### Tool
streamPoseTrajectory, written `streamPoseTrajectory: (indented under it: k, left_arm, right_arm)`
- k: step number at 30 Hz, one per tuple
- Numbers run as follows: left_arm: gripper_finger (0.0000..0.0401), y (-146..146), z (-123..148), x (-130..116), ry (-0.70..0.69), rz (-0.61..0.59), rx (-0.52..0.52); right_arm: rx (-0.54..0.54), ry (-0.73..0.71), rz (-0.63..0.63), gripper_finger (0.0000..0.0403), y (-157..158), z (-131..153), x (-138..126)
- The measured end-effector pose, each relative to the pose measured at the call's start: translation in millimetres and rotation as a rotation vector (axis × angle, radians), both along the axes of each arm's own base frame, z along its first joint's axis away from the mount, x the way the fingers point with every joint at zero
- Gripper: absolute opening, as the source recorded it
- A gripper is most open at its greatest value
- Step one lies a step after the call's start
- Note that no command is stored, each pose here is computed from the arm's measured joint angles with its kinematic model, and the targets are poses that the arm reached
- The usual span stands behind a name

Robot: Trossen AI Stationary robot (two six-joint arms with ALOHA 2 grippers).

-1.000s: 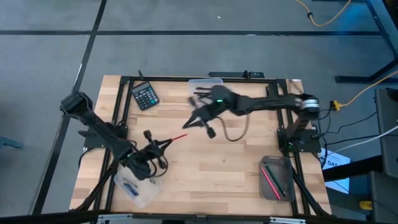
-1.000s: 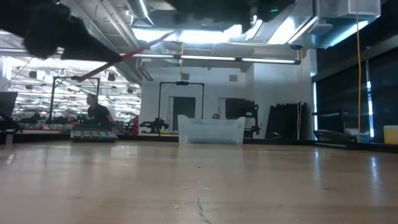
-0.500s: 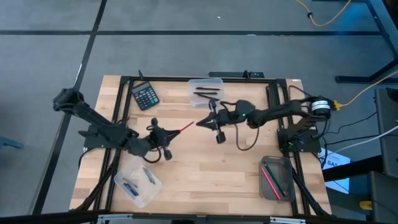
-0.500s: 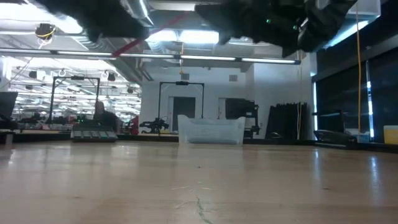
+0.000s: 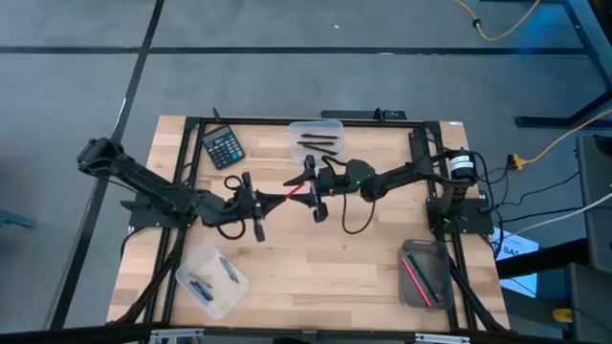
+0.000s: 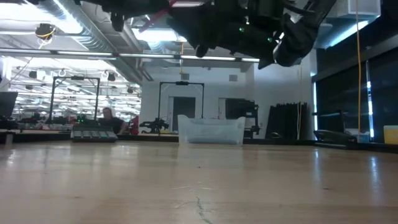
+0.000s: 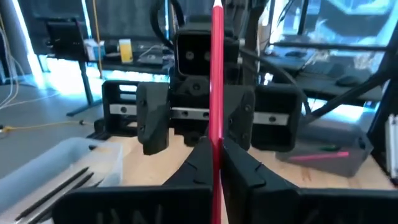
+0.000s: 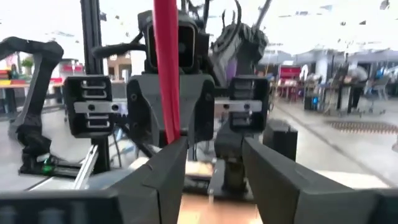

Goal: Sort crayons/erasers/pens/pencils in bins
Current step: Put the red color pencil into the black bin

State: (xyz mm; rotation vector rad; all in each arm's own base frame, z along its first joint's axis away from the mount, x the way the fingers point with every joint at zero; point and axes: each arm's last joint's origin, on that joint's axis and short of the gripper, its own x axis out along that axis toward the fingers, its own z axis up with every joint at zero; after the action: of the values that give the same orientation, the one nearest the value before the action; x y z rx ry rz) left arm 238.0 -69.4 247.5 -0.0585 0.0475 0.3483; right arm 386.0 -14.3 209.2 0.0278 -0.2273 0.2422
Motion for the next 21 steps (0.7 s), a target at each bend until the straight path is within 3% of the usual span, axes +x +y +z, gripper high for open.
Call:
streamPoseTrajectory:
  k: [10, 21]
  left_arm:
    - [0.0002, -8, 3, -1, -0.016, -0.034, 0.054]
    - [0.0002, -10, 7, -2, -0.057, -0.030, 0.046]
  right_arm:
    - [0.017, -0.064, -0.025, 0.0170, 4, -1, -10]
    - [0.031, -0.094, 0.012, 0.0170, 13, -1, -18]
